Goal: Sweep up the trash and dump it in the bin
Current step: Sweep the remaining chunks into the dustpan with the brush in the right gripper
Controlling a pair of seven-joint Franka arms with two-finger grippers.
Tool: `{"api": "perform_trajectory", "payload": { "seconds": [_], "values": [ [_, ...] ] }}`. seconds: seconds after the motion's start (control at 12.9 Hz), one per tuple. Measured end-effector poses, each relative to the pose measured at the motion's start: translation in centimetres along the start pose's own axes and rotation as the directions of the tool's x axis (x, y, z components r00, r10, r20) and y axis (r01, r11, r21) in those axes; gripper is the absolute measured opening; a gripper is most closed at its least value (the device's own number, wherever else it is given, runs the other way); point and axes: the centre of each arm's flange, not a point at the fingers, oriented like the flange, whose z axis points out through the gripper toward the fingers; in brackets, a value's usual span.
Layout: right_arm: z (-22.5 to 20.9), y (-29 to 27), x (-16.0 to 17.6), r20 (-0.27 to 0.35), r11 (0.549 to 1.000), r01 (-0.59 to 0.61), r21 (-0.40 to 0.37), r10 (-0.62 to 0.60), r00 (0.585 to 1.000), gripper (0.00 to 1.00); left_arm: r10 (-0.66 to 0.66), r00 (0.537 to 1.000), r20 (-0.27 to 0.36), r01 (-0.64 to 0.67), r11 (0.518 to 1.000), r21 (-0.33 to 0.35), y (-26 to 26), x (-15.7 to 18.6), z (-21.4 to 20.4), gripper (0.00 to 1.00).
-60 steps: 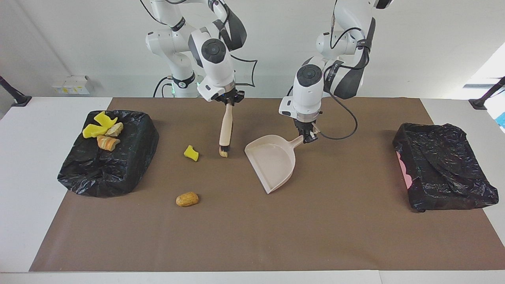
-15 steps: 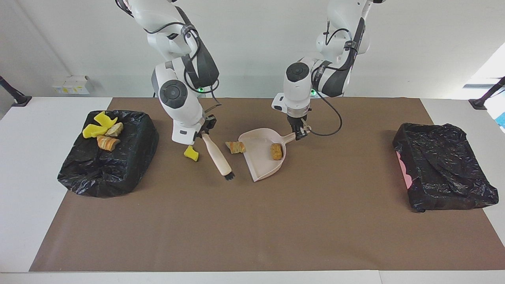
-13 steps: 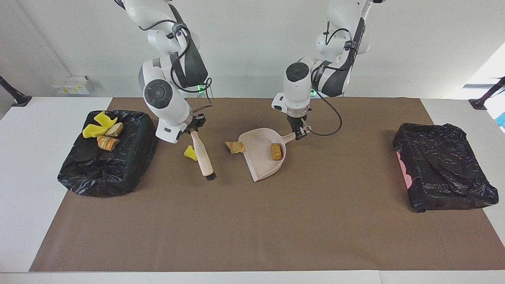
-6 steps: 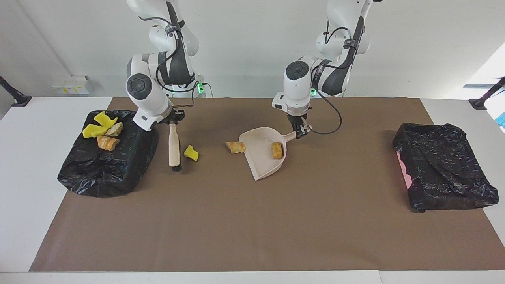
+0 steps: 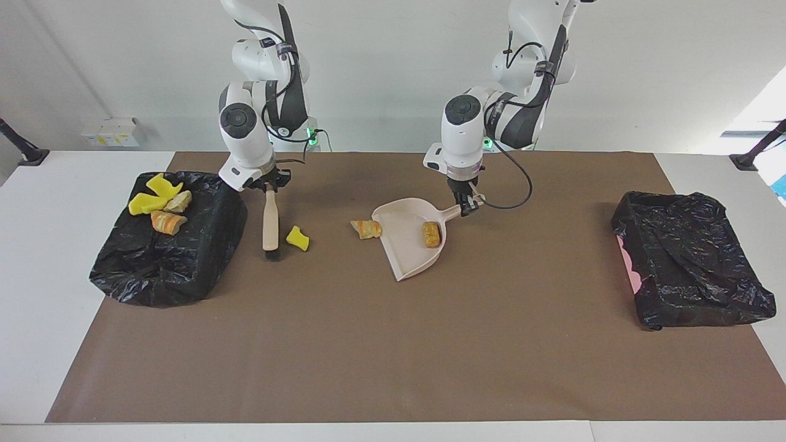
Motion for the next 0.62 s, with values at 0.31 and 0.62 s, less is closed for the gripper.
{"api": "perform_trajectory", "payload": {
  "seconds": [0.31, 0.62],
  "values": [
    [0.3, -9.1, 0.7, -0.046, 1.0, -0.023, -0.002, 0.023, 0.999, 0.27, -0.001, 1.0, -0.002, 0.001, 1.0, 0.001, 0.0, 0.0, 0.0, 0.31],
    [-0.9, -15.0, 2.4, -0.06, 0.999, -0.03, 0.026, 0.032, 0.998, 0.27, -0.001, 1.0, -0.002, 0.001, 1.0, 0.001, 0.0, 0.0, 0.1, 0.31]
  ]
}}
